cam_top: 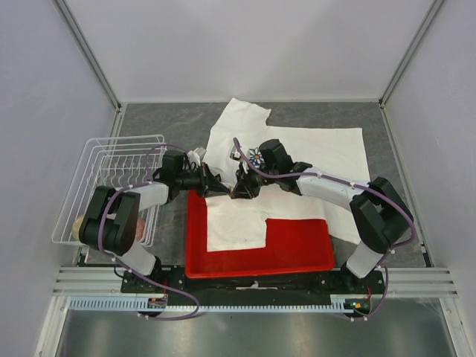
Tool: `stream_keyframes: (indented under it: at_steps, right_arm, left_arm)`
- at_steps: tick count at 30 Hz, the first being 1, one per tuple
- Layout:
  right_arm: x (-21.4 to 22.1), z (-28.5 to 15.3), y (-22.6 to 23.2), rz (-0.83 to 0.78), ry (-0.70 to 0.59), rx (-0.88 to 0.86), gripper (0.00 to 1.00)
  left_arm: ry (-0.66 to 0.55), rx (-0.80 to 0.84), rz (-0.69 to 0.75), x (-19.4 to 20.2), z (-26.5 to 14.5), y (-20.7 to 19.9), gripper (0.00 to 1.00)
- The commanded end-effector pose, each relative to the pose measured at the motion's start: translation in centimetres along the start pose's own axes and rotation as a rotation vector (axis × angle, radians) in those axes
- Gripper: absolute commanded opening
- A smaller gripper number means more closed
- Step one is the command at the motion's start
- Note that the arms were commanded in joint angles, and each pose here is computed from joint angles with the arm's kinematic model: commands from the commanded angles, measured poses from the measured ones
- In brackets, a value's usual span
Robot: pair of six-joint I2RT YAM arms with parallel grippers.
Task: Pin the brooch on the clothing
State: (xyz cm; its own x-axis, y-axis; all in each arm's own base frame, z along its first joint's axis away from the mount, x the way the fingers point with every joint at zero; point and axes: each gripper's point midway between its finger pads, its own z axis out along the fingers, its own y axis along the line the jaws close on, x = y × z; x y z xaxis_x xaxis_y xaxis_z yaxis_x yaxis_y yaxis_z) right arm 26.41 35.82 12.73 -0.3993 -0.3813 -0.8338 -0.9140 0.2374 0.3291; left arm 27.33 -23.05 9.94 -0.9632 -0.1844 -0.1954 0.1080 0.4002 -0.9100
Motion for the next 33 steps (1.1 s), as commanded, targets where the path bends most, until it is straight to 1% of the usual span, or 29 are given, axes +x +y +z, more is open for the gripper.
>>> stream_keyframes:
  at_steps: [1, 6, 7, 9, 10, 13, 15, 16, 18, 20, 23, 28, 33]
  right_arm:
    - [-1.2, 0.3, 1.7, -0.031, -0.007, -0.078, 0.29]
    - [-1.6, 0.3, 2.0, -0.029, -0.009, -0.094, 0.38]
    - [-2.1, 0.0, 2.2, -0.030, -0.015, -0.096, 0.43]
    - [-3.6, -0.6, 2.9, -0.036, -0.036, -0.110, 0.47]
    - [-4.7, -1.3, 3.1, -0.040, -0.058, -0.109, 0.53]
    - [-8.2, -3.3, 3.3, 0.009, -0.127, -0.129, 0.59]
    - [-10.5, -4.3, 2.7, 0.040, -0.171, -0.116, 0.59]
    - [-10.9, -4.8, 1.2, 0.103, -0.181, -0.091, 0.59]
    - [-11.6, -5.3, -0.1, 0.142, -0.197, -0.077, 0.59]
    - [-10.7, -5.1, -2.8, 0.207, -0.188, -0.022, 0.56]
    - [-8.6, -4.0, -5.5, 0.254, -0.150, 0.037, 0.50]
    - [-4.6, -2.0, -7.0, 0.305, -0.050, 0.031, 0.49]
    - [-3.1, -1.1, -7.0, 0.295, -0.009, -0.015, 0.48]
  left_arm:
    - [-0.027, 0.064, 0.038, -1.4, 0.1, -1.5, 0.02]
    - [-0.023, 0.066, 0.028, -1.3, 0.3, -1.0, 0.02]
    - [-0.022, 0.063, 0.029, -1.3, 0.3, -1.0, 0.02]
    - [-0.018, 0.057, 0.031, -1.1, 0.3, -0.7, 0.02]
    - [-0.015, 0.053, 0.031, -1.0, 0.3, -0.5, 0.02]
    - [-0.011, 0.048, 0.031, -0.8, 0.2, -0.2, 0.02]
    - [-0.011, 0.046, 0.035, -0.8, 0.2, -0.1, 0.02]
    - [-0.008, 0.045, 0.033, -0.7, 0.2, 0.0, 0.02]
    - [-0.008, 0.047, 0.041, -0.7, 0.2, 0.0, 0.02]
    - [-0.008, 0.047, 0.044, -0.7, 0.3, 0.0, 0.02]
    - [-0.009, 0.048, 0.049, -0.7, 0.2, 0.0, 0.02]
    - [-0.013, 0.059, 0.085, -0.8, 0.0, -0.5, 0.02]
    - [-0.017, 0.064, 0.110, -0.9, 0.0, -0.6, 0.02]
